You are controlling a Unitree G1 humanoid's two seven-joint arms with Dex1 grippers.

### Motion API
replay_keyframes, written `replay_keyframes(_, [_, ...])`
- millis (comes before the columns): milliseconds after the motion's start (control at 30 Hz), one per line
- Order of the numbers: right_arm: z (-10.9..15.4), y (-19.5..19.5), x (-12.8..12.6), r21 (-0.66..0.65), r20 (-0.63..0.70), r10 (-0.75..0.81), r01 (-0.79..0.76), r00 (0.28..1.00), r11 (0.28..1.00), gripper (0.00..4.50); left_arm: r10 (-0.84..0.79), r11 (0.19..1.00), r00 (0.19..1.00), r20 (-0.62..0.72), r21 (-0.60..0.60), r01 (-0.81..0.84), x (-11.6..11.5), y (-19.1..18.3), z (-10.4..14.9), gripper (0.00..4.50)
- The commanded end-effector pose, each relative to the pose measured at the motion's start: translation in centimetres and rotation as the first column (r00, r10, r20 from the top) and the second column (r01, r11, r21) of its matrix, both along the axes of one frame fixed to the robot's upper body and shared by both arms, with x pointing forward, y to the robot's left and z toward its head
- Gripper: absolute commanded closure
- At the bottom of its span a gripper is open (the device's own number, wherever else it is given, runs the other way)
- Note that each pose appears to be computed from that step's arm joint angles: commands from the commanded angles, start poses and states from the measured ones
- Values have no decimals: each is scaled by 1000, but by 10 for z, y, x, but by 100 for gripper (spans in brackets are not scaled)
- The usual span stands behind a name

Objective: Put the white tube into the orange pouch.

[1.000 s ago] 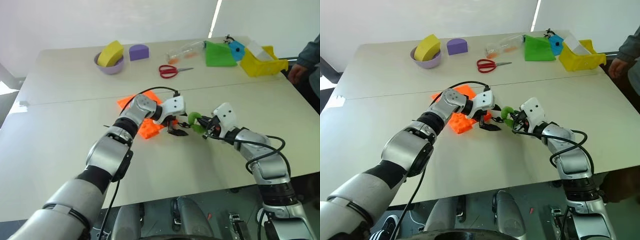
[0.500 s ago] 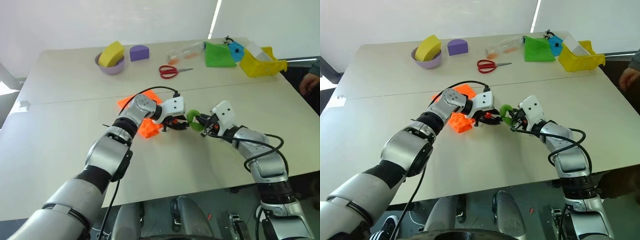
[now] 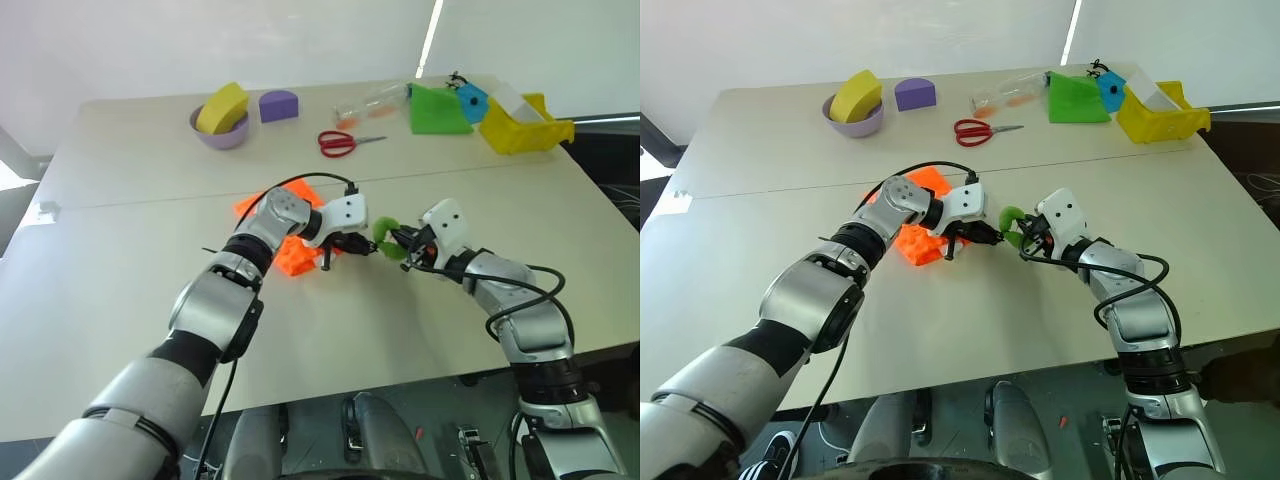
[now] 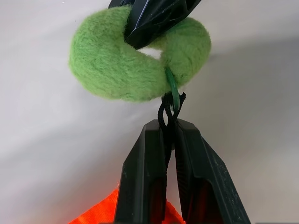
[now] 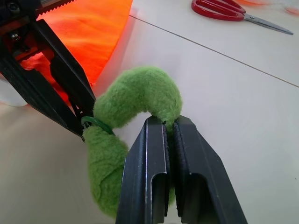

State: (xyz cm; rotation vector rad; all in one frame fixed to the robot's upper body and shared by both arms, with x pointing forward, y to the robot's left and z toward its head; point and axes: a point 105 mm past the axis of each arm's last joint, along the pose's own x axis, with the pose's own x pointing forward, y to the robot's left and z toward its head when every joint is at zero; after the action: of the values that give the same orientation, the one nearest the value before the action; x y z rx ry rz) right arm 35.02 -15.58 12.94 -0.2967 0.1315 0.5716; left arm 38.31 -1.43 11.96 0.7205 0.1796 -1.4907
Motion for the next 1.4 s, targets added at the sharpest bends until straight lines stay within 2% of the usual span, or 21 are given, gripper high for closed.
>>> replay_keyframes(33, [17,2,3,8,65,9,-10,998,1000,450,-5,999,1000,6,32,5,1,4,-2,447])
replay_keyframes(200, [20,0,6,16,79,-10,9,997,1000,450,7,1000,1000,9,-3,-7,2,2,2,447])
replay_keyframes(333, [25,-11,14,45,99,-85,81,991,996,450,8,1000,1000,0,-30,-8,2,2,7,447])
replay_keyframes(567, [26,-53,30,0,123,-295,297,948,955,450,4,1000,1000,7,-18,-4,2,4,5,447])
replay_keyframes(833, [23,-78,33,-40,130,-395,402,910,915,450,-13,1000,1000,22,25,12,3,11,7,447])
replay_keyframes(933, [23,-81,33,-50,134,-402,412,906,910,450,-14,1000,1000,16,3,14,3,11,11,447])
replay_keyframes(1067, [26,-92,36,-53,150,-431,442,890,895,450,-27,999,999,27,48,25,3,21,6,447])
replay_keyframes(1233, [27,-85,36,-38,148,-415,424,898,905,450,-18,999,999,34,33,17,3,22,6,447])
replay_keyframes(1400, [26,-97,36,-80,163,-435,452,885,889,450,-15,999,1000,12,48,15,4,33,7,447])
